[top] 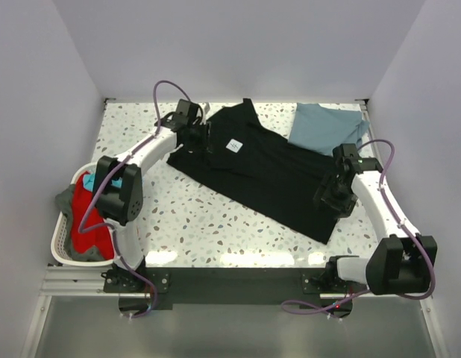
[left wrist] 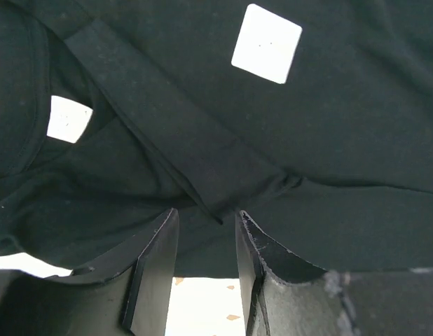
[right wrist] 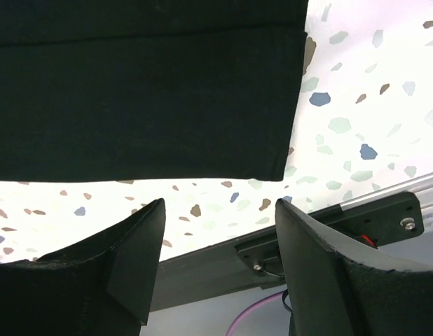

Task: Fold and stack the t-shirts
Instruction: Fold the tshirt

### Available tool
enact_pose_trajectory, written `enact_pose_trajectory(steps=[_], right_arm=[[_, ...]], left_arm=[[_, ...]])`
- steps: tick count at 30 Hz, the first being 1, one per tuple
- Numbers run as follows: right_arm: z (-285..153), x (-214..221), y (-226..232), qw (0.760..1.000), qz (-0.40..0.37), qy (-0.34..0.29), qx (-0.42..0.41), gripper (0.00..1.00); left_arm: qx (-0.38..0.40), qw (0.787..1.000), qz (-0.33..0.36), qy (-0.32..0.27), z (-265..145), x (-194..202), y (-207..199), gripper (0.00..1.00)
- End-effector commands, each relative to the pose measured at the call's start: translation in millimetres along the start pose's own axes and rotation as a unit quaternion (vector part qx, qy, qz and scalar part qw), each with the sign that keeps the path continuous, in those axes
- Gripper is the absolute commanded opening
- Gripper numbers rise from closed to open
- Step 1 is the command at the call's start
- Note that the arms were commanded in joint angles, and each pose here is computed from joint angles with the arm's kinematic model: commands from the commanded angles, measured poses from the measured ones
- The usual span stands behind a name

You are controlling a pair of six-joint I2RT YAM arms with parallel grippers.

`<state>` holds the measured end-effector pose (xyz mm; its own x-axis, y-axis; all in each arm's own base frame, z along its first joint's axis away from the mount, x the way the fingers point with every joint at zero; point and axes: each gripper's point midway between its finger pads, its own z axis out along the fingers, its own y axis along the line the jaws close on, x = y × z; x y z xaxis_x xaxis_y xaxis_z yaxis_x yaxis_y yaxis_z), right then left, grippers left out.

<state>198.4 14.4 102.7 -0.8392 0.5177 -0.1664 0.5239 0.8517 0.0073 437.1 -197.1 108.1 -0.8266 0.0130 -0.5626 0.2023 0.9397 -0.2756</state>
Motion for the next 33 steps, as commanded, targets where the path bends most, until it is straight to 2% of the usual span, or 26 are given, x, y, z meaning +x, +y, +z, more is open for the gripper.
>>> enact_pose_trajectory(steps=[1, 7, 18, 33], right_arm=[[-16, -3, 7, 0.999, 0.001, -0.020, -0.029, 0.68], [-15, 4, 9, 0.998, 0.011, -0.027, -0.052, 0.69], [-13, 13, 7, 0.998, 0.010, -0.021, -0.056, 0.70], [-10, 9, 13, 0.998, 0.009, -0.013, -0.060, 0.70]], left_arm=[[-0.023, 0.999, -0.016, -0.016, 10, -16, 15, 0.43], [-0.051, 0.999, -0.010, -0.006, 28, -9, 29, 0.44], [-0.052, 0.998, -0.021, 0.003, 62, -6, 39, 0.45], [-0.013, 0.999, -0.046, -0.009, 71, -21, 32, 0.42]])
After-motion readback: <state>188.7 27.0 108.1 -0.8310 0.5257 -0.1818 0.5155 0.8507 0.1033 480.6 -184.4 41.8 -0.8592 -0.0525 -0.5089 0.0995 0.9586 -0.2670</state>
